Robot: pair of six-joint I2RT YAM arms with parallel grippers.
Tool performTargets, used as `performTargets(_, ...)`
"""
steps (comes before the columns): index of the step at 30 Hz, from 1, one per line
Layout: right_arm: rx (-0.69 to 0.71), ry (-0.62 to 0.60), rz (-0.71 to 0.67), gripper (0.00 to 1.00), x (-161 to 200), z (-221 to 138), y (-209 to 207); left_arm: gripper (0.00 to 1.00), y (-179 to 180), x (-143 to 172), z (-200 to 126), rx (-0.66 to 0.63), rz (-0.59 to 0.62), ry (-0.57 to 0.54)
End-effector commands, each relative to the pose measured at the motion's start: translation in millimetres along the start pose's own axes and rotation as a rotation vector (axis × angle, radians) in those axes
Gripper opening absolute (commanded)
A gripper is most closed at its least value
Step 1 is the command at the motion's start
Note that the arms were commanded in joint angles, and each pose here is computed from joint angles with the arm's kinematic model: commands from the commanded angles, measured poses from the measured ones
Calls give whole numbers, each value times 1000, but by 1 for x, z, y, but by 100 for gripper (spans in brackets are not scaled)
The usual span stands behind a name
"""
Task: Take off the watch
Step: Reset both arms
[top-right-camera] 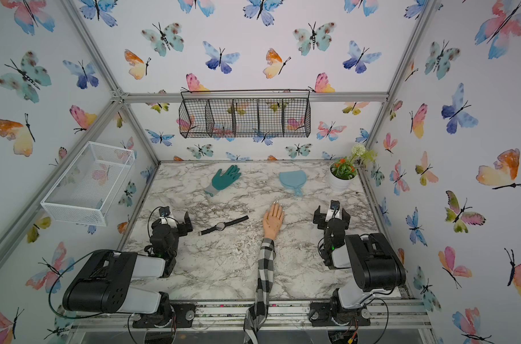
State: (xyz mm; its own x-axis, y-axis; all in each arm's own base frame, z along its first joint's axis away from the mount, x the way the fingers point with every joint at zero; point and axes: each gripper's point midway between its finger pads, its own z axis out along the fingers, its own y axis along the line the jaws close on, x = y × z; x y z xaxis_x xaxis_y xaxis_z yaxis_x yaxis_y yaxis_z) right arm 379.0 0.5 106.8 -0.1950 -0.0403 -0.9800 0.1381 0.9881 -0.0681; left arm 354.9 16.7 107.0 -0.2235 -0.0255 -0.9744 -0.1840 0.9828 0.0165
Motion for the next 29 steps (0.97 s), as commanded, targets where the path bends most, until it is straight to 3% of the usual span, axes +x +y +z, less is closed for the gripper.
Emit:
performTargets(1, -49, 35, 15, 99, 5, 5, 7, 98, -10, -11, 4, 79, -20, -19)
performTargets(29, -45, 13, 18, 99, 2, 0, 4, 98, -11, -10, 3, 88, -12, -13)
